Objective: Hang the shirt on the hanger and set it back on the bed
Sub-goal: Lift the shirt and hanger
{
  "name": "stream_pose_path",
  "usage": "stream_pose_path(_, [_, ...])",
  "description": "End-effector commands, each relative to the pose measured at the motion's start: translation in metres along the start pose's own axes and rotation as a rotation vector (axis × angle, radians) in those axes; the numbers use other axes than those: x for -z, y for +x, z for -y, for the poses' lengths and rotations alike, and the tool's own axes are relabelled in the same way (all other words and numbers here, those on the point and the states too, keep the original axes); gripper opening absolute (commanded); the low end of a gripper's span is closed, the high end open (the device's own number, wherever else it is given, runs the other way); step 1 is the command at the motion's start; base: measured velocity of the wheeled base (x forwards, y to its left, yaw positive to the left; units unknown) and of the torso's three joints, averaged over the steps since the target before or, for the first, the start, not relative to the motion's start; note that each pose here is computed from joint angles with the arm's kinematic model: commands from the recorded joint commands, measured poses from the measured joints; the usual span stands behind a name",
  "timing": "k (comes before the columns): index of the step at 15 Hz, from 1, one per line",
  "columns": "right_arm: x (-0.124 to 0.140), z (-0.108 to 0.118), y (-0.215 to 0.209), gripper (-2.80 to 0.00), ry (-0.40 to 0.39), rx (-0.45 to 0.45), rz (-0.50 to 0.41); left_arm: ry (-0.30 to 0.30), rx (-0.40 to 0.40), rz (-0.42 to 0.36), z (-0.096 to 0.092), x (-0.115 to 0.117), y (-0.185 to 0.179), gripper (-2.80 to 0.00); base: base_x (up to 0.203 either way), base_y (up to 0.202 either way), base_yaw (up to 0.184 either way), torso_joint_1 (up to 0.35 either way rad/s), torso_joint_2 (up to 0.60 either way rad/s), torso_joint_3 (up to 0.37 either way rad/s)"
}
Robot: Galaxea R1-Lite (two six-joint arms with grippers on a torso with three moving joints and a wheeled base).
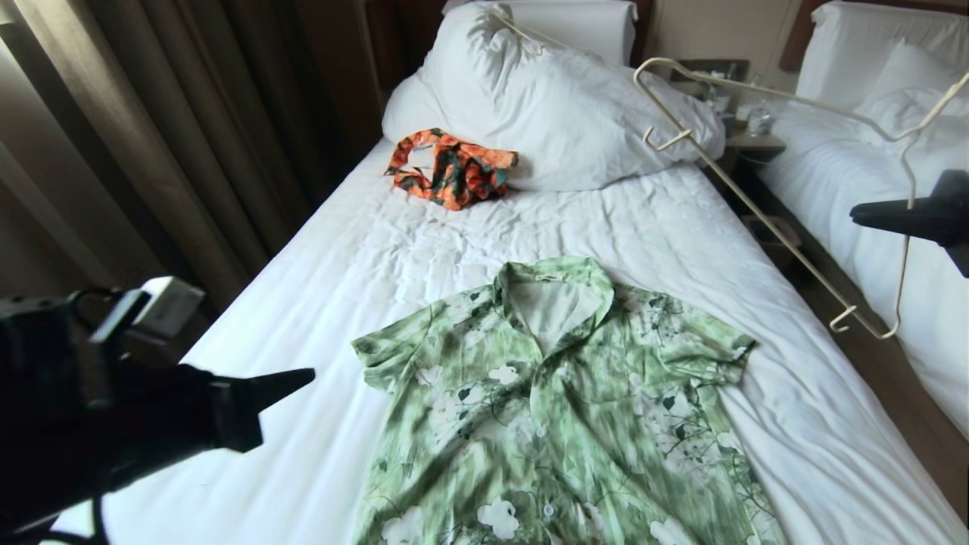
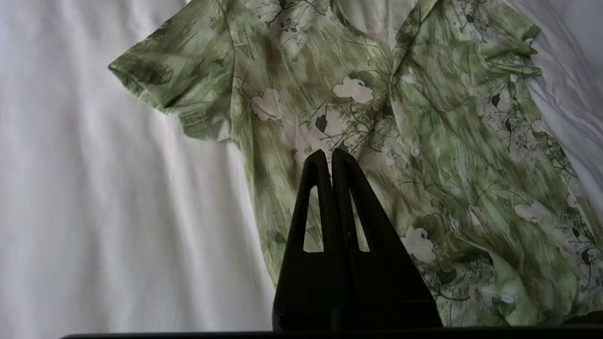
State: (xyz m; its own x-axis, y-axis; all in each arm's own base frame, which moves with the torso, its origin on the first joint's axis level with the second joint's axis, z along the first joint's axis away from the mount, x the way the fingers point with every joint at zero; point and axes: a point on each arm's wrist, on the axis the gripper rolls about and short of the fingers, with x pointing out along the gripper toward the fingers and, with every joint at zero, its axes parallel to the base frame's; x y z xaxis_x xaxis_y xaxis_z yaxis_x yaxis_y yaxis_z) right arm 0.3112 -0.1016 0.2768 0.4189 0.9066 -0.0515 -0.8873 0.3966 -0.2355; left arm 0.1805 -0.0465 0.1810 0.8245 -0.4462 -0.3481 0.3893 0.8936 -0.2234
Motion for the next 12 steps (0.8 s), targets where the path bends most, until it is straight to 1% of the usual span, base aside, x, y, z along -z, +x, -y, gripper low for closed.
stream_pose_path(1, [0.007, 0.006, 0.000, -2.80, 0.011, -0.003, 0.006, -0.016, 0.034, -0.126, -0.006, -0.003, 0.090, -2.80, 0.000, 0.000, 0.000, 0.000, 0.00, 0.000])
stream_pose_path(2, [0.007, 0.008, 0.000, -2.80, 0.012, -0.003, 0.006, -0.002, 0.059, -0.102, 0.000, -0.017, 0.113, -2.80, 0.000, 0.000, 0.000, 0.000, 0.00, 0.000])
stream_pose_path(4, [0.008, 0.015, 0.000, -2.80, 0.002, 0.000, 0.006, 0.014, 0.093, -0.080, 0.009, -0.034, 0.155, -2.80, 0.000, 0.000, 0.000, 0.000, 0.00, 0.000])
stream_pose_path(5, [0.006, 0.019, -0.002, -2.80, -0.011, 0.006, 0.005, 0.018, 0.104, -0.081, 0.012, -0.037, 0.174, -2.80, 0.000, 0.000, 0.000, 0.000, 0.00, 0.000])
stream_pose_path(7, [0.003, 0.024, -0.010, -2.80, -0.031, 0.029, 0.000, 0.019, 0.110, -0.105, 0.012, -0.031, 0.209, -2.80, 0.000, 0.000, 0.000, 0.000, 0.00, 0.000])
stream_pose_path(10, [0.001, 0.026, -0.020, -2.80, -0.044, 0.058, -0.007, 0.027, 0.121, -0.099, 0.012, -0.031, 0.252, -2.80, 0.000, 0.000, 0.000, 0.000, 0.00, 0.000])
stream_pose_path(11, [0.003, 0.027, -0.025, -2.80, -0.039, 0.070, -0.010, 0.040, 0.122, -0.098, 0.012, -0.030, 0.266, 0.00, 0.000, 0.000, 0.000, 0.000, 0.00, 0.000])
stream_pose_path(12, [0.005, 0.028, -0.029, -2.80, -0.032, 0.081, -0.013, 0.066, 0.113, -0.086, 0.011, -0.030, 0.280, 0.00, 0.000, 0.000, 0.000, 0.000, 0.00, 0.000])
